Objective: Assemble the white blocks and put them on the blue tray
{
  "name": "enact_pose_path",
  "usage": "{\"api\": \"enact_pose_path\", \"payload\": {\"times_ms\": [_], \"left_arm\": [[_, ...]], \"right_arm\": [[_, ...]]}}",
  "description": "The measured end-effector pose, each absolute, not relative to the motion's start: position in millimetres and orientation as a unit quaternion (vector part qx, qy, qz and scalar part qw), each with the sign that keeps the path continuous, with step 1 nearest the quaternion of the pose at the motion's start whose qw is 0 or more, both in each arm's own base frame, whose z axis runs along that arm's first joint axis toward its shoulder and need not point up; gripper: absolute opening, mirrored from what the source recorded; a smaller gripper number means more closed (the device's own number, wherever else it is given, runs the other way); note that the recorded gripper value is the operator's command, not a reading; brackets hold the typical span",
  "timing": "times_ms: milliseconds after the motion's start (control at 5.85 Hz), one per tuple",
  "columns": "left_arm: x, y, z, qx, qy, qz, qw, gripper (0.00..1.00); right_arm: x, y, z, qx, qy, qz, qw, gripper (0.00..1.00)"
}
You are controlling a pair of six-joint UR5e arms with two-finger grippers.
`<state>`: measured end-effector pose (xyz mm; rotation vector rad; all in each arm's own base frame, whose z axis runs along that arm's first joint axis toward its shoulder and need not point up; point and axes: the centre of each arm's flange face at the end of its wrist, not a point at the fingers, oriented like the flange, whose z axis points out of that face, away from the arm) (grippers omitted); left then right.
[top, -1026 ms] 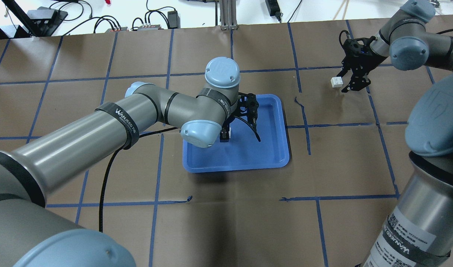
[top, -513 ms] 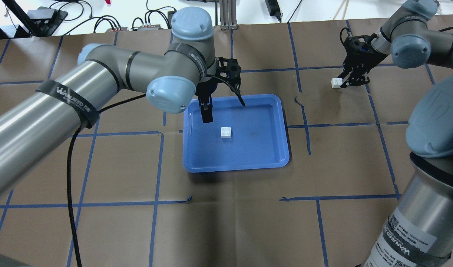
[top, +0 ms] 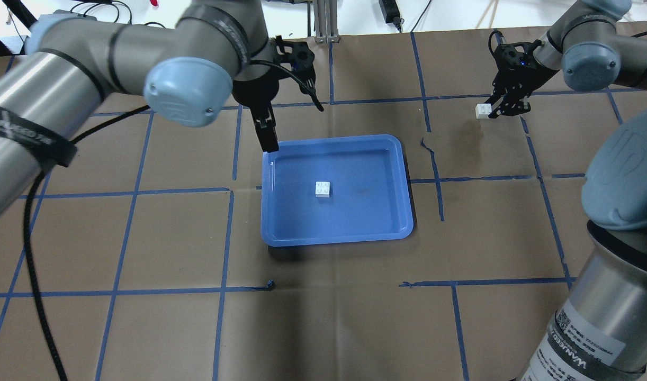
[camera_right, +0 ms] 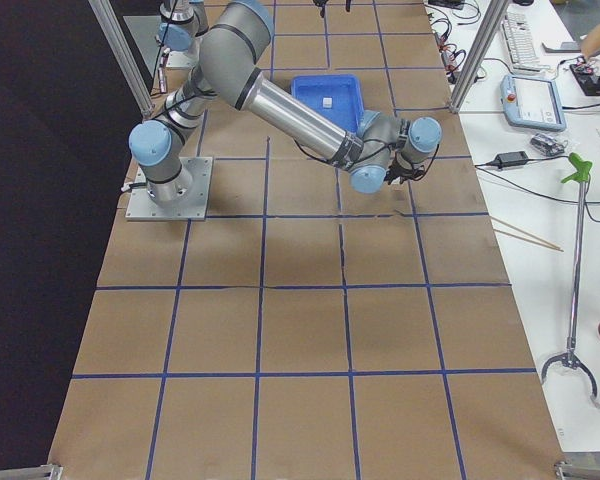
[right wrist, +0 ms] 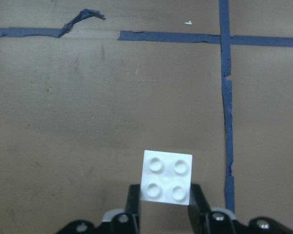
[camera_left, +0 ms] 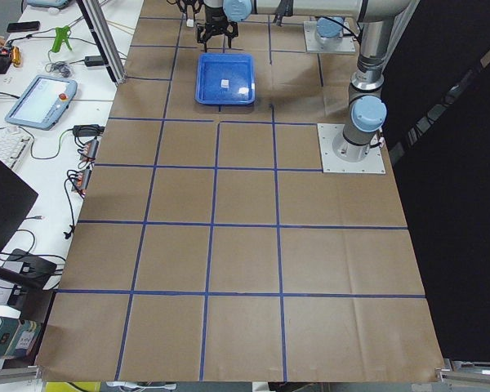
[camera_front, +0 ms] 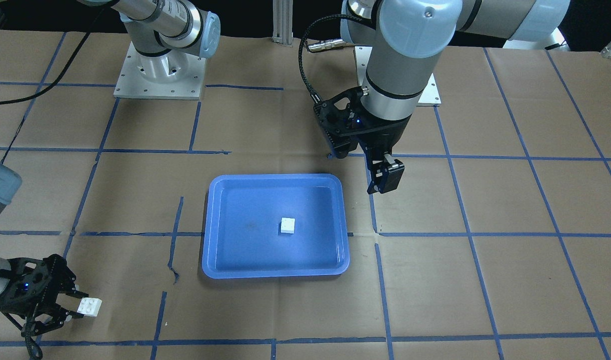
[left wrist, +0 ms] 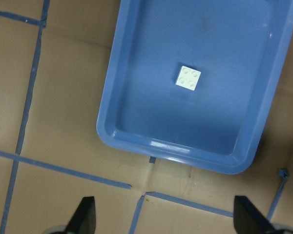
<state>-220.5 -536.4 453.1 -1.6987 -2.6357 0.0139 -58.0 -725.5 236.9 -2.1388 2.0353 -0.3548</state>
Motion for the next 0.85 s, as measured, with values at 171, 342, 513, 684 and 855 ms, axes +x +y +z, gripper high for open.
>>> {"api": "enact_pose_path", "payload": {"times_ms": [171, 342, 513, 684, 855], "left_arm": [[-215.0, -525.0, 463.8, -0.485, -0.875, 0.002, 0.004, 0.99], [-209.2, -517.1, 469.1, -0.420, -0.908, 0.001, 0.002, 0.99], [-193.6, -517.5, 467.5, -0.329, -0.944, -0.001, 0.000, 0.99], [-174.8, -517.7, 464.6, -0.228, -0.974, -0.004, -0.003, 0.99], [-159.5, -509.7, 466.4, -0.164, -0.986, -0.007, -0.014, 0.99]], "right_arm": [[-34.7, -721.9, 257.5, -0.727, 0.672, -0.119, 0.081, 0.36], [7.2, -715.6, 276.9, -0.745, 0.651, -0.117, 0.084, 0.36], [54.5, -706.0, 287.1, -0.765, 0.628, -0.115, 0.089, 0.36], [95.4, -691.1, 288.7, -0.767, 0.624, -0.112, 0.100, 0.36], [130.9, -668.5, 288.7, -0.755, 0.637, -0.107, 0.111, 0.36]]}}
